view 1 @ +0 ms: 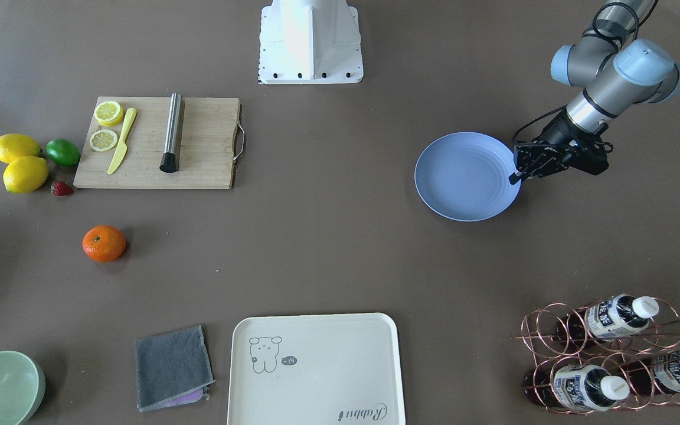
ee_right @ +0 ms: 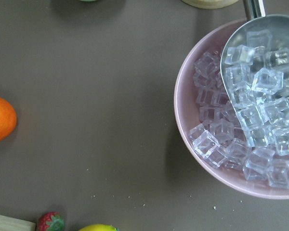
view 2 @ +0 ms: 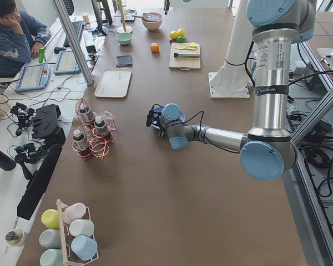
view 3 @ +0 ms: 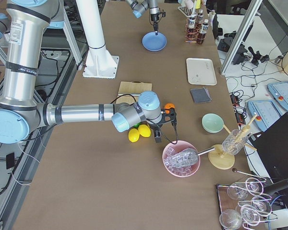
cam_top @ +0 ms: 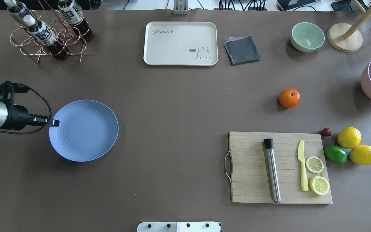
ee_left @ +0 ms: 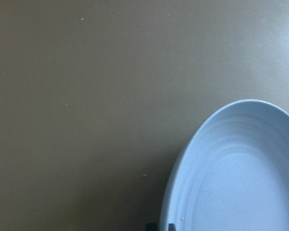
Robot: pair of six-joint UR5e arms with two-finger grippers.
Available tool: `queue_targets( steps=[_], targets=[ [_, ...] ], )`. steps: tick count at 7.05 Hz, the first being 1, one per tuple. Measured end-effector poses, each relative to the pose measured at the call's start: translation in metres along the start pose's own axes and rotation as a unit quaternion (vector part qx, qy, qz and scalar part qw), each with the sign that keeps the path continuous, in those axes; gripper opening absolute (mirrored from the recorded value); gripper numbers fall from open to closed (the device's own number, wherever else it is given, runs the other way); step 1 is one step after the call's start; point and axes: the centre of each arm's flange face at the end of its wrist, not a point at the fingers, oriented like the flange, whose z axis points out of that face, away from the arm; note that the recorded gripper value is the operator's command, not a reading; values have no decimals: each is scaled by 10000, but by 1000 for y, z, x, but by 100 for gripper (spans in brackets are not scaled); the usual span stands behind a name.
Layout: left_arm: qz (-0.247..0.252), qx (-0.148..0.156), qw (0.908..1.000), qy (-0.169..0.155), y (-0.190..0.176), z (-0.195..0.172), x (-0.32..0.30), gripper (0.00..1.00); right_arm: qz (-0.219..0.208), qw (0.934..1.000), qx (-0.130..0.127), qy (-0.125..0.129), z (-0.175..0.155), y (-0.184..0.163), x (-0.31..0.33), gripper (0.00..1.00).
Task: Pick orange to plate
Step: 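Push the light blue plate with the left gripper toward the table's middle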
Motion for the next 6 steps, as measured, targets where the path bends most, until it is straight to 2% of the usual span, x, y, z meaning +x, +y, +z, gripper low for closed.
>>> queue_targets(
  steps=[2,4,6],
  targets=[
    [-631,104,9968,480,-44,31,96,0,2,10000,1,-1,0,0,0,100],
    [-779,223,9956,466,-57,89,184,0,2,10000,2,-1,0,0,0,100],
    [-797,419,9954,323,-68,130,225,0,-11,10000,3,-4,0,-1,-1,100]
  ],
)
